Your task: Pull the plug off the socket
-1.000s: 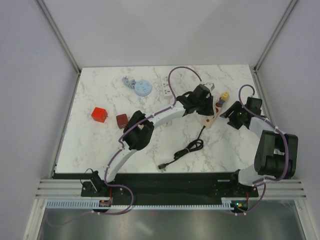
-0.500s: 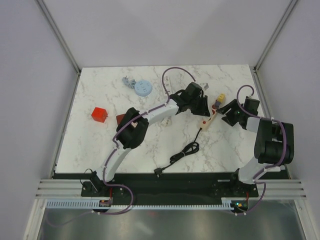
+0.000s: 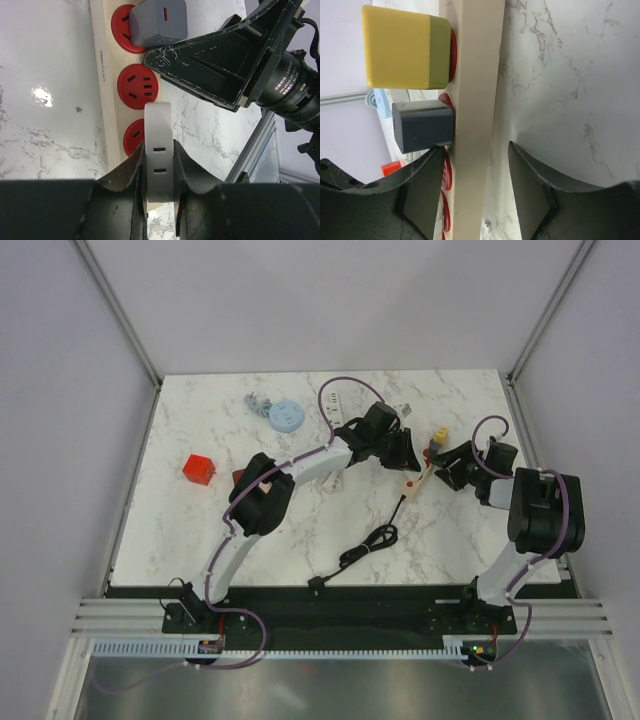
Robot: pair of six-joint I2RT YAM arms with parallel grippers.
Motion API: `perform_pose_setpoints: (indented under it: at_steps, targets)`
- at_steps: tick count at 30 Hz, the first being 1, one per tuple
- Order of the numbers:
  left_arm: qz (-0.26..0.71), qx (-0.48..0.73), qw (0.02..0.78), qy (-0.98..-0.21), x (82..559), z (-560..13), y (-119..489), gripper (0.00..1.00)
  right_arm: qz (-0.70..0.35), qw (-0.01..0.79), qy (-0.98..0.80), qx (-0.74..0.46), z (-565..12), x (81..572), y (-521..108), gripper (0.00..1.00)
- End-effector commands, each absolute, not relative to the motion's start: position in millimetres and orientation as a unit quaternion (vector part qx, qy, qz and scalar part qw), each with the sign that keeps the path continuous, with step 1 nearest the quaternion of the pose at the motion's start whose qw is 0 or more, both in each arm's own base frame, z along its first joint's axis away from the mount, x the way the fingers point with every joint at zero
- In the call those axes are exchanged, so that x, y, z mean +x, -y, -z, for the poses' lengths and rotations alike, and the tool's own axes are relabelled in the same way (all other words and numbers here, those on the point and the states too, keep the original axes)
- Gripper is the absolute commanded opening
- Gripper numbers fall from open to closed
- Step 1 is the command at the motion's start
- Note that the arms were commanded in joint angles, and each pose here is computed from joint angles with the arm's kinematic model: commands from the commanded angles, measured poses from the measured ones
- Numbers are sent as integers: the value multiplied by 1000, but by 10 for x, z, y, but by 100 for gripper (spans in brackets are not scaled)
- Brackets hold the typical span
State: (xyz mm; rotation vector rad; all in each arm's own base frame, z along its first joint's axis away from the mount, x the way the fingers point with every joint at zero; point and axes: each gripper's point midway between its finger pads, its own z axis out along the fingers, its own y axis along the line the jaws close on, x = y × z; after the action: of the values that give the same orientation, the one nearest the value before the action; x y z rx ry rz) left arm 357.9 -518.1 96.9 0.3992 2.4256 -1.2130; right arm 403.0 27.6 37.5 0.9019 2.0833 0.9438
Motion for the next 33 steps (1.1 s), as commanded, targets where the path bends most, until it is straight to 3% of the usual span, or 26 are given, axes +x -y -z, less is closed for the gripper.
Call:
perform_pose_setpoints:
  at_steps: [1, 10, 14, 15, 16, 18, 20, 26, 33]
  targets:
    - [522, 160, 224, -807, 3486, -1819, 5371, 2, -394, 336, -787, 336, -398, 4063, -371, 60]
    - [526, 157, 222, -806, 3498, -1834, 5397, 2, -412, 335, -779, 334, -358, 4059, -486, 47]
    - [529, 153, 218, -806, 3495, -1846, 5405, 2, -409, 337, -781, 331, -344, 4066, -483, 29]
    - [529, 152, 216, -807, 3491, -1832, 5405, 2, -409, 340, -780, 329, -355, 4067, -483, 29]
    - [529, 152, 215, -807, 3485, -1834, 5406, 2, -410, 339, -781, 328, -353, 4055, -493, 29]
    - [533, 150, 214, -804, 3482, -1880, 5412, 2, -414, 338, -780, 326, -365, 4034, -506, 41]
    - [541, 149, 214, -800, 3465, -1981, 5425, 2, -420, 336, -778, 325, -379, 4006, -526, 47]
    - [550, 150, 224, -791, 3472, -2166, 5421, 2, -454, 331, -761, 325, -484, 3882, -626, 54]
    - [559, 153, 232, -781, 3456, -2341, 5415, 2, -463, 310, -759, 338, -448, 3764, -674, 55]
